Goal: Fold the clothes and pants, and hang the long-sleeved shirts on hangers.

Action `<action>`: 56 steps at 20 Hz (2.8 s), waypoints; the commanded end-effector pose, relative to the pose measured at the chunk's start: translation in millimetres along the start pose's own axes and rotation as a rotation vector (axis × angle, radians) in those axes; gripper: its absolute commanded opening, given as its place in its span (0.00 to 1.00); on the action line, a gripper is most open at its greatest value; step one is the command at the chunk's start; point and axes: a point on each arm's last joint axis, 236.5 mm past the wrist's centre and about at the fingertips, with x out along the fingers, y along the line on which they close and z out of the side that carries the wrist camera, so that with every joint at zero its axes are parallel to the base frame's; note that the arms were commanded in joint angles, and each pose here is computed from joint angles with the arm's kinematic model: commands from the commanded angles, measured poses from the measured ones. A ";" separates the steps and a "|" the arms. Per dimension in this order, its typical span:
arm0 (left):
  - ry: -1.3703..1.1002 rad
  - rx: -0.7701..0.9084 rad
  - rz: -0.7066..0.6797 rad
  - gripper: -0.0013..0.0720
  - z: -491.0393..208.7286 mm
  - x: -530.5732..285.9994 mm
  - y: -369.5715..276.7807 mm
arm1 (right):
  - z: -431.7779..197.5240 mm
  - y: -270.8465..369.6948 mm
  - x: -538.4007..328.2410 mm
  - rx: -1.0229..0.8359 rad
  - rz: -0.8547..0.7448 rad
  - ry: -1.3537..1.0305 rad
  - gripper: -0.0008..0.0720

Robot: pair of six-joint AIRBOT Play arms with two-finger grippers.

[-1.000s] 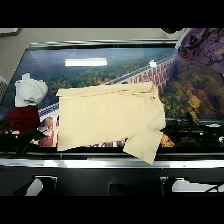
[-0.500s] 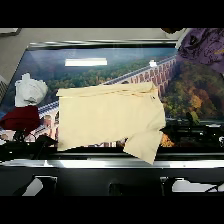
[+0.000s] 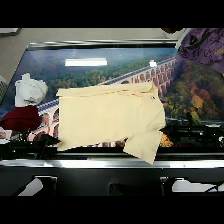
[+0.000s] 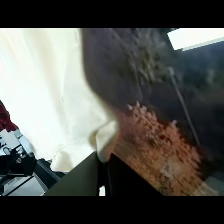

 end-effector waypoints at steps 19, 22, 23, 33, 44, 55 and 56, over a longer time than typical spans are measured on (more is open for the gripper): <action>-0.030 0.116 -0.021 0.03 18.9 10.4 -26.8 | 0.2 39.4 -2.5 -0.119 0.090 -0.017 0.05; -0.098 0.239 -0.021 0.03 43.9 -4.2 -63.3 | 20.2 94.8 6.8 -0.317 0.028 -0.075 0.05; -0.146 0.291 -0.034 0.03 57.2 -13.6 -84.9 | 31.4 124.7 6.5 -0.404 0.010 -0.111 0.05; -0.836 0.866 -0.207 0.03 76.8 -267.8 -366.5 | 19.7 479.9 -212.4 -1.141 -0.015 -0.843 0.05; -1.495 0.876 -0.039 0.03 -108.0 -472.0 -337.0 | -241.4 498.7 -408.6 -1.352 -0.089 -1.458 0.05; -0.932 0.798 0.075 0.03 54.9 -301.2 -311.5 | -15.2 401.1 -217.6 -0.952 -0.229 -0.772 0.05; -0.862 0.783 0.110 0.03 80.4 -271.4 -300.0 | 16.3 380.9 -191.2 -0.896 -0.251 -0.711 0.05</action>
